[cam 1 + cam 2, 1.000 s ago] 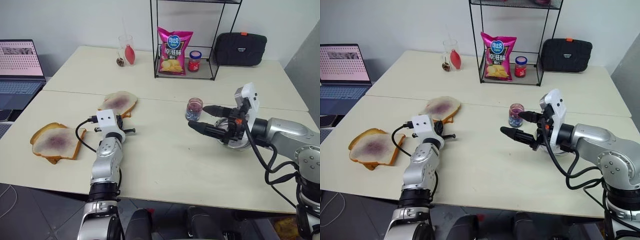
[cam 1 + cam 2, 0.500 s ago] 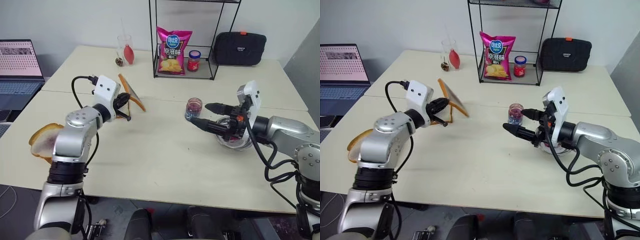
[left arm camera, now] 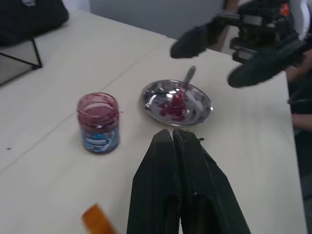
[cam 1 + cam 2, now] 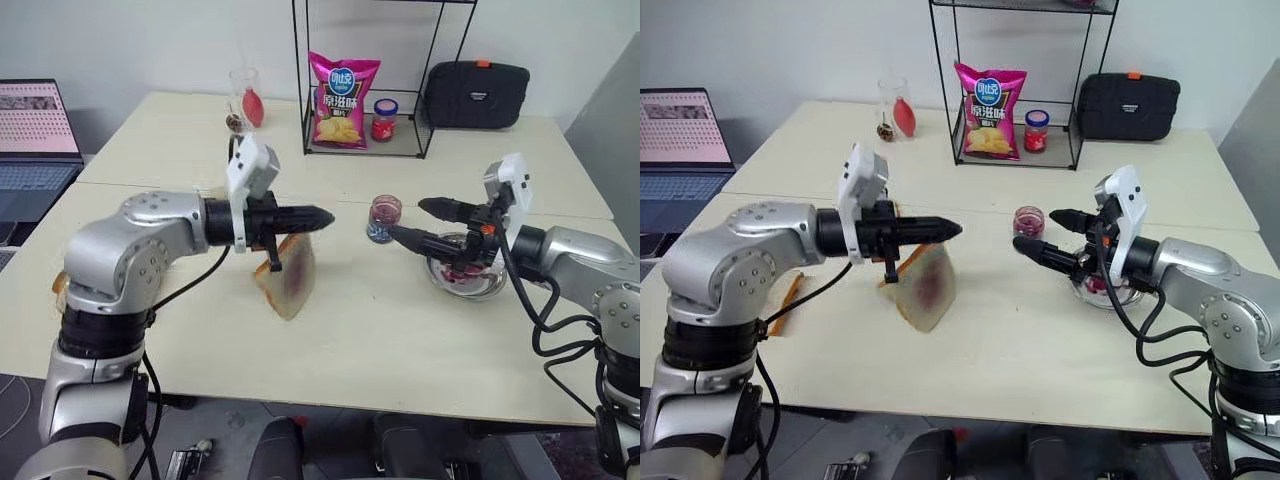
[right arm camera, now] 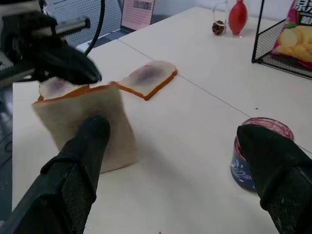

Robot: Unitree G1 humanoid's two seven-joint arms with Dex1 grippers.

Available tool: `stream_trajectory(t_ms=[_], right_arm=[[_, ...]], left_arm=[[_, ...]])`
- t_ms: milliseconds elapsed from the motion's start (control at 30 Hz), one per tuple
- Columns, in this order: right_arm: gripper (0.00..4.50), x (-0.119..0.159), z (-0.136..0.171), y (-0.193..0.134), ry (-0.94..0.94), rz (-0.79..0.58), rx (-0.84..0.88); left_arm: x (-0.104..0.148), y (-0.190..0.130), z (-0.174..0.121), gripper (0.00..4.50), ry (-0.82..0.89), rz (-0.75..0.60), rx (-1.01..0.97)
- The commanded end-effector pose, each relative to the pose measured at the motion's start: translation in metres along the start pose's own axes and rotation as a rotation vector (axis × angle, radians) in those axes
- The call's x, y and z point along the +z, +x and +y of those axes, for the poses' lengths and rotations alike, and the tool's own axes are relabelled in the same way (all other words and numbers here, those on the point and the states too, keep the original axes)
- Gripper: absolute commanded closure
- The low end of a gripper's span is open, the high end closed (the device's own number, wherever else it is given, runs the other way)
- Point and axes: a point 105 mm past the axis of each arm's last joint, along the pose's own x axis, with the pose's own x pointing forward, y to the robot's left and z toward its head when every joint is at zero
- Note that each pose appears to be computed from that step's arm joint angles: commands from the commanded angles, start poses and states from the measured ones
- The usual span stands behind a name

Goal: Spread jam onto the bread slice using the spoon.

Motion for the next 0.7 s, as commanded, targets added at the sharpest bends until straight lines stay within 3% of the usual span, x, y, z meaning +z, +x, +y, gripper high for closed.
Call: stream_trajectory(t_ms=[33, 200, 600, 700], right_arm=[[0.0, 0.011, 0.004, -0.009, -0.049, -0.031, -0.018], [0.0, 0.012, 0.004, -0.01, -0.052, -0.031, -0.026], [0.0, 0.012, 0.009, -0.006, -0.051, -0.03, -0.003], [0.0, 0.009, 0.012, -0.003, -0.04, -0.03, 0.023]], left_arm=[[0.009, 0.001, 0.008, 4.47, 0.056, -0.038, 0.051], [-0.004, 0.001, 0.015, 4.47, 0.091, 0.014, 0.07], [0.0, -0.025, 0.037, 4.47, 0.155, 0.032, 0.172], [-0.011, -0.066, 0.076, 3.97, 0.099, 0.029, 0.448]])
